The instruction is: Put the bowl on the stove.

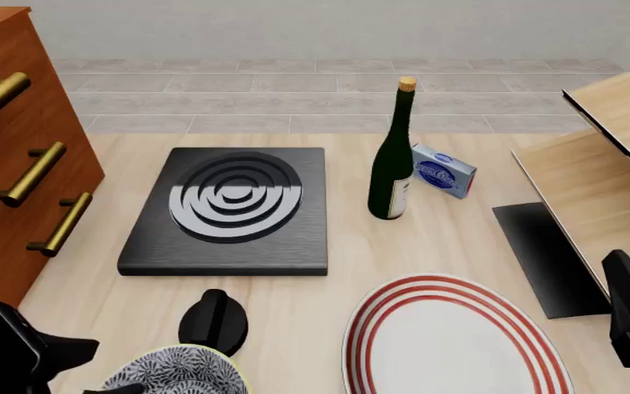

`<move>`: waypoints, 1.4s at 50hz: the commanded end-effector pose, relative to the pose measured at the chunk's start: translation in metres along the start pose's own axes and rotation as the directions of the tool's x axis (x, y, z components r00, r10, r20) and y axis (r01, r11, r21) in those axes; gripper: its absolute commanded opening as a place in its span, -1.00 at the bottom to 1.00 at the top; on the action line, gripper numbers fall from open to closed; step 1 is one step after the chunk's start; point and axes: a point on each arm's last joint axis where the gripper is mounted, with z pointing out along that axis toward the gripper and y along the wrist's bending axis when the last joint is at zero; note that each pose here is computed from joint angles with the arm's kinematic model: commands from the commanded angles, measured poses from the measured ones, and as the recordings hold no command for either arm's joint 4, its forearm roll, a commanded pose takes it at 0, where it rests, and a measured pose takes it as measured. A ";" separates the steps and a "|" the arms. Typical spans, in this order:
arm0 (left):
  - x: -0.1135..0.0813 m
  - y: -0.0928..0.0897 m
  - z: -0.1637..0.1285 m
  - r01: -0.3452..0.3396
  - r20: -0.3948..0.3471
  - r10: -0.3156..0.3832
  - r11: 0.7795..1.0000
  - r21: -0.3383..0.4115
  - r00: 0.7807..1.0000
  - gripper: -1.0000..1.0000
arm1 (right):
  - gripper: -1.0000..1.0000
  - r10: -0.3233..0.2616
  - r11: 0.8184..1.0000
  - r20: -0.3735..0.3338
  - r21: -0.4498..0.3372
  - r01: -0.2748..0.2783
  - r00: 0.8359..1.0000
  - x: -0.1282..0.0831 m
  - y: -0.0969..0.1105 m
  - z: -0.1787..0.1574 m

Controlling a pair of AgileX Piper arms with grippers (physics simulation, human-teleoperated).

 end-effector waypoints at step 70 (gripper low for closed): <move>0.020 0.006 0.043 -0.026 -0.066 0.023 0.999 -0.039 0.998 1.00 | 1.00 0.000 1.000 0.000 0.000 0.000 1.000 0.000 0.000 0.000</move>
